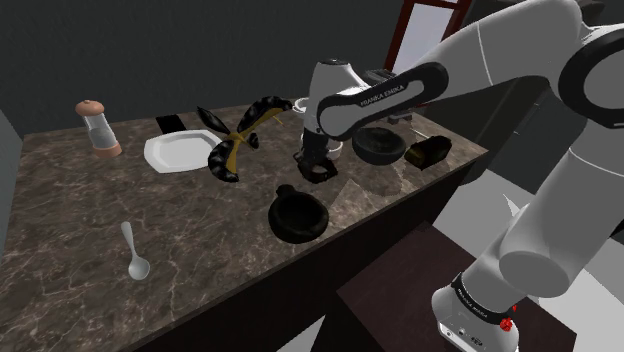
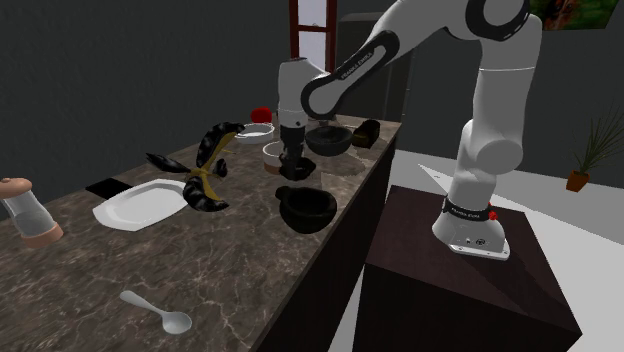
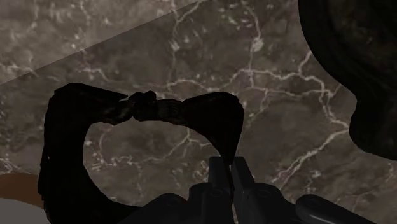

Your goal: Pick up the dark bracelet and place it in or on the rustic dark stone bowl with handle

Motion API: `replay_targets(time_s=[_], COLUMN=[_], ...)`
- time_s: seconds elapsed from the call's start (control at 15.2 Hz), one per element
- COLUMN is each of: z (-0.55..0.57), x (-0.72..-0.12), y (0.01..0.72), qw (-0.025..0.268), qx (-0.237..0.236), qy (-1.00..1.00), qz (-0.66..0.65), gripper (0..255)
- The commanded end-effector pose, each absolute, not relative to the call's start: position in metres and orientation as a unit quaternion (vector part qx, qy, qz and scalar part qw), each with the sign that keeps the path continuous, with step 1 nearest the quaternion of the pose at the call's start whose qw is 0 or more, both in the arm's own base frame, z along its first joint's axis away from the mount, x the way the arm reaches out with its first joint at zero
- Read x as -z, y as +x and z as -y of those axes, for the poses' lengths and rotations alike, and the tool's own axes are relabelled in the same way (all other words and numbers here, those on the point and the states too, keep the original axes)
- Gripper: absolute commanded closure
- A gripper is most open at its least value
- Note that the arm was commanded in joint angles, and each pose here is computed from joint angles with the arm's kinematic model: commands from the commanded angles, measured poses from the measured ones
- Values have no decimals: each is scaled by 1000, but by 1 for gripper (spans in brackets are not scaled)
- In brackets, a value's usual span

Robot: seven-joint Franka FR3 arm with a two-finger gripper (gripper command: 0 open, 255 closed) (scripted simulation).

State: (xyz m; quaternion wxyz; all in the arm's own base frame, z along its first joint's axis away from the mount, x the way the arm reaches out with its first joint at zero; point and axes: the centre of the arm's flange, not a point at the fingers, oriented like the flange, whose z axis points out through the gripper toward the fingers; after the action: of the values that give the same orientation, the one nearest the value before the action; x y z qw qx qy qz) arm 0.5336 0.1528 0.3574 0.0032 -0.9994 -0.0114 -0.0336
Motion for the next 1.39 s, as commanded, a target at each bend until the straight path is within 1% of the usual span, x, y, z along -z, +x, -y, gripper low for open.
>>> replay_targets(time_s=[0.0, 1.19, 1.32], z=[-153, -153, -164], x=[-369, -464, -466], y=[533, 533, 526], qw=[3, 3, 3], qx=[33, 33, 33], qy=[-999, -999, -999], qz=[11, 11, 11], gripper=[255, 255, 255])
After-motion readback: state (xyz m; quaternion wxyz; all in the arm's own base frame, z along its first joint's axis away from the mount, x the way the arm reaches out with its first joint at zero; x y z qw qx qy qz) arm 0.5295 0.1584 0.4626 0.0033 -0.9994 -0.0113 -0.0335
